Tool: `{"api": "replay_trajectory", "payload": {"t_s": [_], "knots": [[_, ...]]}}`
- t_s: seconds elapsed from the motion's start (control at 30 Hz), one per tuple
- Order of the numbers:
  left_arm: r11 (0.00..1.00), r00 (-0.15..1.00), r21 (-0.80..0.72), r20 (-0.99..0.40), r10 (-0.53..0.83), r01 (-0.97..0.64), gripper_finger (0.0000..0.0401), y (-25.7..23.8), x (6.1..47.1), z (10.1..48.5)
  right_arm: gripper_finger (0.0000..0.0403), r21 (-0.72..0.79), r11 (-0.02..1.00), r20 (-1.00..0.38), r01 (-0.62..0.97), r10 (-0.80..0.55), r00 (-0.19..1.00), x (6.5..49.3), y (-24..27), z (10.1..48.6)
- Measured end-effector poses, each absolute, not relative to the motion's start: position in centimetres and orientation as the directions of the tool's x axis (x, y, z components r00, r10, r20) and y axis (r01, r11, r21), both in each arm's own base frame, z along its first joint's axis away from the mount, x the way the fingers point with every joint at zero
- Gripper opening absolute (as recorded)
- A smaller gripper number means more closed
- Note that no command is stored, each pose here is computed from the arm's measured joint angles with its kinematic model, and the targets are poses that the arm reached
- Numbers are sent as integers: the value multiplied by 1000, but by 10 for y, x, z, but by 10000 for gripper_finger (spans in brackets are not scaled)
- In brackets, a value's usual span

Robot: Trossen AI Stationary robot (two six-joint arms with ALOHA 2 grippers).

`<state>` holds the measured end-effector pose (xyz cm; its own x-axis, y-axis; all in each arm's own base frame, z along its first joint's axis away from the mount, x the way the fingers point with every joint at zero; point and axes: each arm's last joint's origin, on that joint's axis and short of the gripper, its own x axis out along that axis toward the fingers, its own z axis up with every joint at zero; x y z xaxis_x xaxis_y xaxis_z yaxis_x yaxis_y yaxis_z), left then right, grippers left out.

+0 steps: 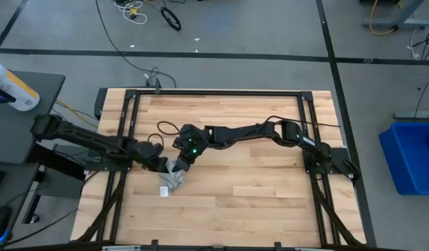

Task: Fold microfiber towels
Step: Fold the grey towel

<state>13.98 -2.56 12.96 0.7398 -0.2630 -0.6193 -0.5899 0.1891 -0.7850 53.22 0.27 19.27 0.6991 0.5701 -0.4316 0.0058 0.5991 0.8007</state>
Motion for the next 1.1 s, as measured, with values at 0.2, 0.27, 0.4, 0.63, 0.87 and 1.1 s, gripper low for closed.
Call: {"api": "replay_trajectory", "payload": {"t_s": [0.2,0.27,0.4,0.63,0.87,1.1], "knots": [[197,727,-774,-633,-265,-602,1,-22,147,123,10,814,580,-441,36,577,687,538,8,170],[196,738,-781,-624,-256,-592,1,-20,150,123,10,821,569,-442,49,581,684,539,9,163],[196,748,-785,-619,-239,-587,0,-17,154,121,10,838,544,-418,40,594,687,544,17,153],[206,740,-776,-631,-234,-596,0,-14,159,115,17,828,558,-418,53,551,722,546,23,154],[220,733,-771,-637,-240,-598,0,-14,162,111,65,821,568,-421,64,524,740,548,22,148],[244,705,-752,-659,-264,-612,0,-15,162,105,188,848,528,-383,54,537,751,551,25,145]]}}
